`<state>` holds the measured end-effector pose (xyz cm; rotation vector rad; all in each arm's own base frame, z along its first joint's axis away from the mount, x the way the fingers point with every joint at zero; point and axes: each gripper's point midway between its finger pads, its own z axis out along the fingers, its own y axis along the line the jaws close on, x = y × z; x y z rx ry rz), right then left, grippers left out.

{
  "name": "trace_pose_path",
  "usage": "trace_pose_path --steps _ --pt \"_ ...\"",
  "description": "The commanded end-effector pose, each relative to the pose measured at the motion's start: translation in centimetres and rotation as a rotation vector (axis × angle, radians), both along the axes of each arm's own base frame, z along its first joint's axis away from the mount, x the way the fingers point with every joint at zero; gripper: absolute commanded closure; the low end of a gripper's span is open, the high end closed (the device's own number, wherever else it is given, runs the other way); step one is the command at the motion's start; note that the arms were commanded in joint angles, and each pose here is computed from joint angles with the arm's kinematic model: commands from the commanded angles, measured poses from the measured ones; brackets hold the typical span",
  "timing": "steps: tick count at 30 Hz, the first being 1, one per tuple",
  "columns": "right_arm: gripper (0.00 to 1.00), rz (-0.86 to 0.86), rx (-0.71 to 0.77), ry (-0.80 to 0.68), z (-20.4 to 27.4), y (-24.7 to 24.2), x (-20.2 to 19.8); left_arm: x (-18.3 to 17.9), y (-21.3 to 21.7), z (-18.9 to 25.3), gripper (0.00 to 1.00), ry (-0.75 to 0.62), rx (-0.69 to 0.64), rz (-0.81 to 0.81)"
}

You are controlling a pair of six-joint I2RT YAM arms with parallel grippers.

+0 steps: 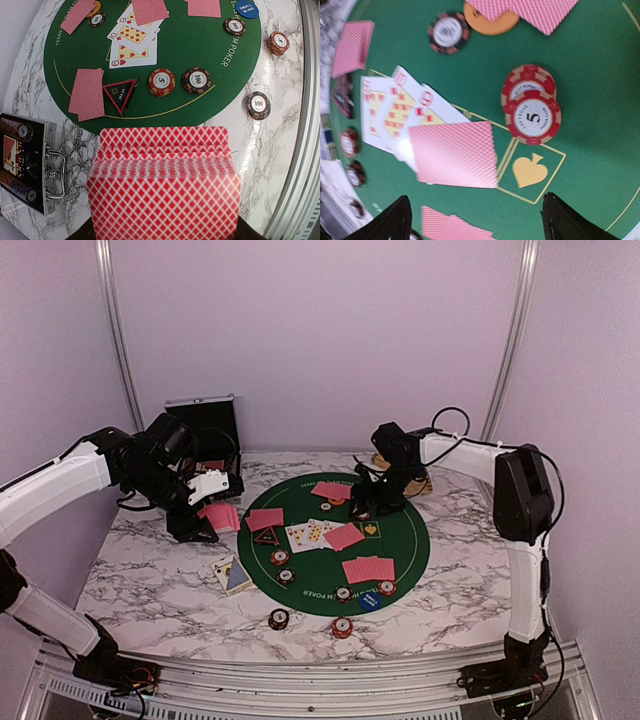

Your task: Distribute texas hold em gaming equipment

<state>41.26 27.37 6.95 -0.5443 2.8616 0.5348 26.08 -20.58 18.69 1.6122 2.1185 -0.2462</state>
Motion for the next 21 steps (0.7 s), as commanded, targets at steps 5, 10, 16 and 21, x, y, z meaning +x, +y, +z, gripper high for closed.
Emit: trace_pose_path --steps 5,10,16,21 --pt "0.01 -0.023 0.548 -0.128 11.8 9.6 -3.4 0.3 0.0 0.7 1.0 -0.013 -0.014 0.009" --pt "0.01 0.038 0.717 -0.037 13.1 15.9 -7.8 0.4 -0.1 0.6 1.0 -0.009 -0.013 0.012" --pt "0.01 0.143 0.865 0.033 15.2 22.4 -11.8 0.4 0.0 0.6 1.0 -0.007 -0.012 0.018" --pt "0.01 0.191 0.945 0.111 15.5 25.1 -14.2 0.4 0.0 0.7 1.0 -0.013 -0.012 0.017"
